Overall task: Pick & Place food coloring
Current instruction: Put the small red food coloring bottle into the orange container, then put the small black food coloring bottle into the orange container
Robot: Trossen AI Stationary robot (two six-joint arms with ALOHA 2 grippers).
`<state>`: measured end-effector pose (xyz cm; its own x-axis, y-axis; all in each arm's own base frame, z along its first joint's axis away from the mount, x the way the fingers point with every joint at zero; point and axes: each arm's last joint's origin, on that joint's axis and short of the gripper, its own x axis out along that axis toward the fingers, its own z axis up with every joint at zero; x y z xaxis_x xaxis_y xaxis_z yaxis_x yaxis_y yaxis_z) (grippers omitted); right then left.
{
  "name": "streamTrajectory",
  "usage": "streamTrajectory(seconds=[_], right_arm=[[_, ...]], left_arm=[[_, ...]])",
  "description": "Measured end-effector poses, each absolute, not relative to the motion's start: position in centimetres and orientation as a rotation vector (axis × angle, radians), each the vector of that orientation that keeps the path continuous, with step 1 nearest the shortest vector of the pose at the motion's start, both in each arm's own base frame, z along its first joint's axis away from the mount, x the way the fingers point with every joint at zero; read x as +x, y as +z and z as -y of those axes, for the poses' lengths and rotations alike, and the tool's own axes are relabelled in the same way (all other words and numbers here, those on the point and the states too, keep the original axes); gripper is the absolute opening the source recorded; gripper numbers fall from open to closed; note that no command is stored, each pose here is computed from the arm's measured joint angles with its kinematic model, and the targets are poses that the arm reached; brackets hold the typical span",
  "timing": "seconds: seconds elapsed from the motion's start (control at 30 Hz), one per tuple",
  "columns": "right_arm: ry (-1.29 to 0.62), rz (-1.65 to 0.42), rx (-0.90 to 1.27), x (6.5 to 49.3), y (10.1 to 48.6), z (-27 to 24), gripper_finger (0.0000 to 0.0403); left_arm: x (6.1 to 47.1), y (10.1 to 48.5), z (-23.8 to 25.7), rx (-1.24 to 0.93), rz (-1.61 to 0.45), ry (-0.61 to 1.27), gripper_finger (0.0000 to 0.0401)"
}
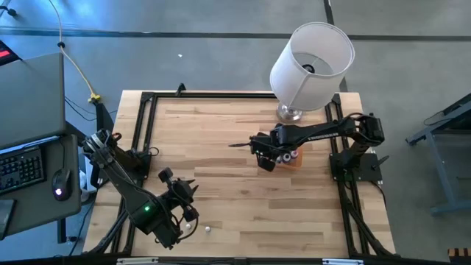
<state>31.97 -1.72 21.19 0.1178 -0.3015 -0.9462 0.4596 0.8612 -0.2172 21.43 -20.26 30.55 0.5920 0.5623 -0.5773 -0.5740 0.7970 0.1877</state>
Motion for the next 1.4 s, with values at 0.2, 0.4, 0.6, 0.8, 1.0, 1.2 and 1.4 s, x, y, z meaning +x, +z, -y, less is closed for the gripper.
streamTrajectory(seconds=[0.2,0.4,0.6,0.8,1.0,1.2,1.4], right_arm=[[-0.561,-1.341,0.142,32.0,21.2,1.7,0.0117],[-0.53,-1.334,0.191,32.1,21.2,1.5,0.0117],[-0.395,-1.338,0.246,32.5,21.5,-0.7,0.0116],[-0.306,-1.302,0.175,32.6,21.6,-4.1,0.0116],[-0.229,-1.266,0.136,32.5,21.7,-7.0,0.0116],[-0.199,-1.257,0.147,31.8,21.7,-9.9,0.0116],[-0.166,-1.256,0.147,30.9,21.7,-12.5,0.0116]], left_arm=[[21.4,30.5,20.3,-0.021,-0.664,0.66,0.0092],[21.8,30.4,20.8,-0.102,-0.689,0.631,0.0092],[21.8,30.0,21.5,-0.201,-0.864,0.545,0.0092],[23.4,28.6,23.9,-0.159,-0.87,0.377,0.0092],[25.5,25.7,25.7,-0.173,-0.888,0.348,0.0092],[27.9,22.4,25.1,-0.303,-1.093,0.398,0.0092],[29.4,20.3,25.7,-0.284,-1.208,0.263,0.0092]])
